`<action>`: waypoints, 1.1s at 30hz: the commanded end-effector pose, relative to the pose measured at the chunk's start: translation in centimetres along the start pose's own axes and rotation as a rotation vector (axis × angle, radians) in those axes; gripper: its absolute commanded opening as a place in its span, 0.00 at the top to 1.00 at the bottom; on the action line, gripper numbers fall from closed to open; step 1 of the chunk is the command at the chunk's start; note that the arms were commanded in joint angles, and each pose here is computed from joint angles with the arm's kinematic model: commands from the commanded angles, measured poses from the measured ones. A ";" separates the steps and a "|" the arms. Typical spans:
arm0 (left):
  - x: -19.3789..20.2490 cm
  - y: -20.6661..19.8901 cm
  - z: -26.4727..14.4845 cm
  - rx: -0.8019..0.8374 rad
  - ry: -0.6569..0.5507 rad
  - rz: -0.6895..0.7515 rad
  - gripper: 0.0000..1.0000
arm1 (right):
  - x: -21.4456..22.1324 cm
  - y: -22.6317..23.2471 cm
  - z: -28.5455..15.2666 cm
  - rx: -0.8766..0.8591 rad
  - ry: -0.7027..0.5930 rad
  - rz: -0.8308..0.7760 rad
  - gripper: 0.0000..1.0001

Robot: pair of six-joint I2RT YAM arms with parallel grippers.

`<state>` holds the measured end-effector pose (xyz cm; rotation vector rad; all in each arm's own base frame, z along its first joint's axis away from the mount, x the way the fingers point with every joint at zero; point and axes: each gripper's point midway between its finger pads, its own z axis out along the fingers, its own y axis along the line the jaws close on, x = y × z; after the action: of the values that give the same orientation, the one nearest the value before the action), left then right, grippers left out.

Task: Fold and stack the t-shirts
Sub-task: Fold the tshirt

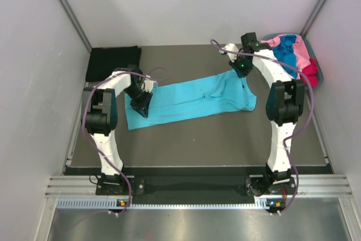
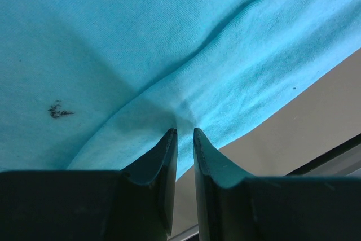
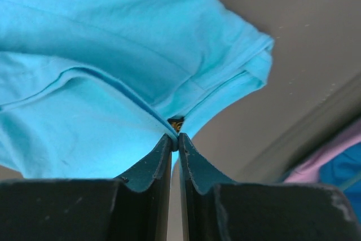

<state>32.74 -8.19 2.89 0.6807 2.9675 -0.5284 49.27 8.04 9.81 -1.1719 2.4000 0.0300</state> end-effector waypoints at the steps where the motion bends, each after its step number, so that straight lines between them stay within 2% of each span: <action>1: -0.5 -0.3 -0.2 0.004 -0.019 0.013 0.77 | -3.7 -3.3 -1.5 0.136 -0.098 -0.042 0.90; 7: -0.7 -0.5 -0.2 0.007 -0.020 0.015 0.77 | -4.7 -4.4 -0.9 0.189 -0.106 -0.060 0.89; 9: -0.8 -0.5 -0.2 0.008 -0.023 0.016 0.77 | -4.8 -4.6 -0.7 0.202 -0.104 -0.057 0.83; 10: -0.9 -0.6 -0.2 0.008 -0.022 0.017 0.77 | -4.8 -4.7 -0.7 0.213 -0.099 -0.059 0.73; 12: -0.9 -0.6 -0.2 0.010 -0.022 0.019 0.77 | -5.0 -4.8 -0.8 0.226 -0.100 -0.055 0.65; 16: -0.8 -0.6 -0.1 0.005 -0.018 0.024 0.77 | -5.8 -4.4 -1.9 0.216 -0.139 -0.046 0.61; 20: -0.2 -0.5 -0.2 -0.003 -0.008 0.034 0.77 | -5.8 0.2 -2.4 0.028 -0.172 -0.110 0.60; 26: 0.8 0.3 -0.3 -0.067 0.006 0.044 0.79 | -4.3 8.0 -0.2 -0.243 -0.123 -0.193 0.60; 30: 2.1 0.4 0.3 -0.075 0.029 0.039 0.79 | -5.5 10.9 0.7 -0.316 -0.134 -0.223 0.61; 33: 2.6 0.5 0.4 -0.085 0.036 0.040 0.80 | -6.2 11.4 1.6 -0.316 -0.132 -0.234 0.61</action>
<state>30.63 -7.39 1.96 0.7067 3.0135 -0.4520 44.68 18.15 8.11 -1.4995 2.2487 0.3468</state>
